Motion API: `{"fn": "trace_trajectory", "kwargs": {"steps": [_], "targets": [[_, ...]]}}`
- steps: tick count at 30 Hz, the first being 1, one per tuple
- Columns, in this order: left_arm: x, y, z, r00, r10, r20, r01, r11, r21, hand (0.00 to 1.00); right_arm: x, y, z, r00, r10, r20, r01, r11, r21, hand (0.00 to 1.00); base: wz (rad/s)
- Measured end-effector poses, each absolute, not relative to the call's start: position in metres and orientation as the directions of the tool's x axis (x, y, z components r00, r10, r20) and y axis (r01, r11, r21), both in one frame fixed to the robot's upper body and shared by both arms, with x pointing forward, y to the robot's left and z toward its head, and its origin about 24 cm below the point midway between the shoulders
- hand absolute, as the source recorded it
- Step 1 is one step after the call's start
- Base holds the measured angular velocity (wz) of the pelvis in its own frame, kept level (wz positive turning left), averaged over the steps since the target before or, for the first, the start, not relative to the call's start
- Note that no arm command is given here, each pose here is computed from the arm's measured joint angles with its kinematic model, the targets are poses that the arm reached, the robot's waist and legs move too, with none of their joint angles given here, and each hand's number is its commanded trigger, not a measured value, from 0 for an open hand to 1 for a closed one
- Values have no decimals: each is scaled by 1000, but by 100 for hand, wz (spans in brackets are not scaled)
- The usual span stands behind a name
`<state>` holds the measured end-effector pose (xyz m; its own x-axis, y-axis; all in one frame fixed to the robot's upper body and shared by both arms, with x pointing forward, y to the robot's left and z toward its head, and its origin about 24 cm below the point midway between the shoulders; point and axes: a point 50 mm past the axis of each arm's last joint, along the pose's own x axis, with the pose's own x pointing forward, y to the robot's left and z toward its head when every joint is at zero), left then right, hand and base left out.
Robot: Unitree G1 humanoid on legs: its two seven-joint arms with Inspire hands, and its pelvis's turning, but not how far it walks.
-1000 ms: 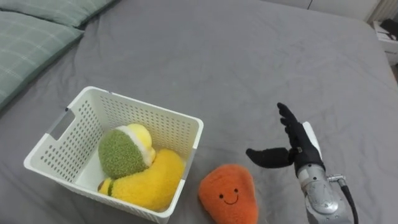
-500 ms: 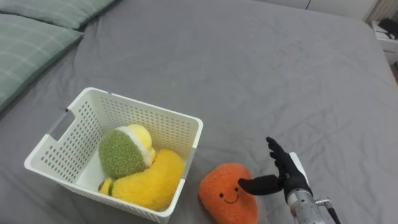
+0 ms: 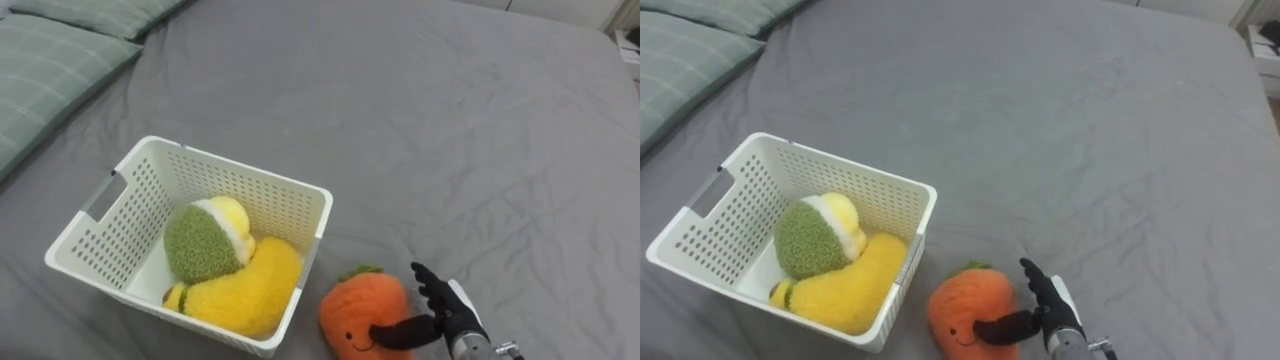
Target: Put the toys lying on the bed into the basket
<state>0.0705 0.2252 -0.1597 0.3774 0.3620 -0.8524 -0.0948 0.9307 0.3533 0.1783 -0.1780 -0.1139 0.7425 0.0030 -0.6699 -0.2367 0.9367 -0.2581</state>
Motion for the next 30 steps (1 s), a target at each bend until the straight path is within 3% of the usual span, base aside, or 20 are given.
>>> {"fn": "trace_trajectory", "kwargs": {"steps": [9,11,12,13,30], "targets": [[74,226,-159,386,362,-849,-94,930,354,0,177,-166,-122,682,104,-724,-350,915,-199,0,3],[74,226,-159,387,362,-848,-94,930,354,0,176,-166,-123,676,102,-730,-354,913,-201,62,0],[76,226,-159,390,362,-847,-94,930,354,0,176,-167,-124,673,100,-733,-355,913,-201,85,0],[76,226,-158,393,361,-846,-95,931,354,0,176,-167,-124,673,100,-733,-355,913,-201,100,0],[82,225,-157,424,355,-833,-98,932,348,0,173,-167,-128,658,90,-748,-388,892,-234,100,2]]}}
